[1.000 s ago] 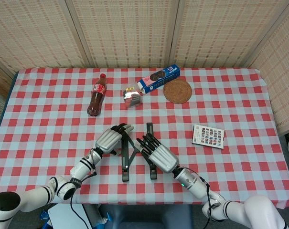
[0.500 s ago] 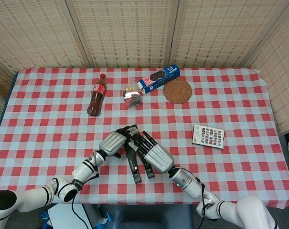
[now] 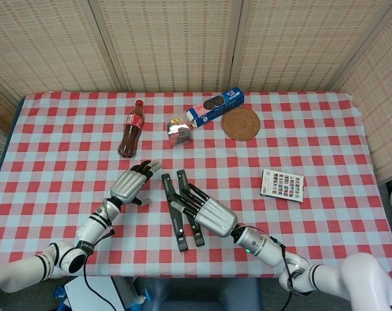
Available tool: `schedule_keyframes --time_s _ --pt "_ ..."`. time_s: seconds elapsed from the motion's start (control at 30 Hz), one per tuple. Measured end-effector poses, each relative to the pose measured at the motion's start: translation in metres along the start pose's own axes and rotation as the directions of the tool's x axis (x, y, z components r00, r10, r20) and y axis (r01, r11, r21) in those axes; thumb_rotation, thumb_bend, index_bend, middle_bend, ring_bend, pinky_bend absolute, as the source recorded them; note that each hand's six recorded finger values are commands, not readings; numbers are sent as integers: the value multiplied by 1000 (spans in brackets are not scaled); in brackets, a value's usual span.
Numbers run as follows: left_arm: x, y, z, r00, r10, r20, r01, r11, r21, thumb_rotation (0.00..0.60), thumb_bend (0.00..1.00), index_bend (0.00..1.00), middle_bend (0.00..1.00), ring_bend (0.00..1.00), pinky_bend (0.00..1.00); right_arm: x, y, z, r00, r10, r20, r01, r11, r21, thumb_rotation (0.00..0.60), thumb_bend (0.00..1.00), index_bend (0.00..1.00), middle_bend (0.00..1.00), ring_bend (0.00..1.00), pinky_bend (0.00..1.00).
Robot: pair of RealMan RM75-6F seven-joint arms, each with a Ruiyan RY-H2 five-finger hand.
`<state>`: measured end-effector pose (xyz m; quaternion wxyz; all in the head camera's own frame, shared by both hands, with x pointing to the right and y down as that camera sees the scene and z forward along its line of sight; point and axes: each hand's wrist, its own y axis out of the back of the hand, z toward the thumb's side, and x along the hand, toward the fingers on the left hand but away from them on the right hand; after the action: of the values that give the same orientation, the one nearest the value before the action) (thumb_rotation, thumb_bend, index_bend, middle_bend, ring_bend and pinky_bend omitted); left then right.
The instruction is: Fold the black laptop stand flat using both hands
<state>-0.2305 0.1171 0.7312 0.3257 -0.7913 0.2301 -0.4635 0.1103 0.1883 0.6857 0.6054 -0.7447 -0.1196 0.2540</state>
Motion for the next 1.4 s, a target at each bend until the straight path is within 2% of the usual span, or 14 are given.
schedule_keyframes --time_s 0.1,0.2,0.37,0.47,0.53,0.67,0.97,1.4 --pt "-11 10 -17 999 34 -41 -34 999 -6 600 195 0 0 0 176 -2 7 -1 994 74 -76 -75 997 -3 600 0 0 0 0 0" --pt "-23 20 -33 995 66 -78 -67 998 -5 600 195 0 0 0 176 -7 11 -3 975 168 -147 -166 986 26 600 0 0 0 0 0" --pt "-38 30 -47 990 94 -107 -94 996 6 600 196 0 0 0 176 -22 12 -6 916 321 -242 -298 946 127 600 0 0 0 0 0" --pt "-43 33 -49 989 102 -110 -103 995 0 600 196 0 0 0 176 -34 13 -6 882 380 -278 -337 922 192 600 0 0 0 0 0" --pt "-47 34 -50 988 107 -112 -107 994 2 600 196 0 0 0 175 -41 12 -5 867 404 -294 -346 910 230 600 0 0 0 0 0" --pt "-51 34 -54 987 108 -120 -109 994 -6 600 196 0 0 0 175 -53 8 -3 848 429 -310 -348 893 284 600 0 0 0 0 0" --pt "-56 32 -64 984 109 -138 -112 993 -20 600 196 0 0 0 174 -66 -7 3 823 462 -329 -353 872 339 600 1 0 0 0 0" --pt "-61 29 -72 982 110 -151 -116 993 -29 600 195 0 0 0 174 -75 -16 10 808 474 -350 -351 864 361 600 71 2 60 0 0"
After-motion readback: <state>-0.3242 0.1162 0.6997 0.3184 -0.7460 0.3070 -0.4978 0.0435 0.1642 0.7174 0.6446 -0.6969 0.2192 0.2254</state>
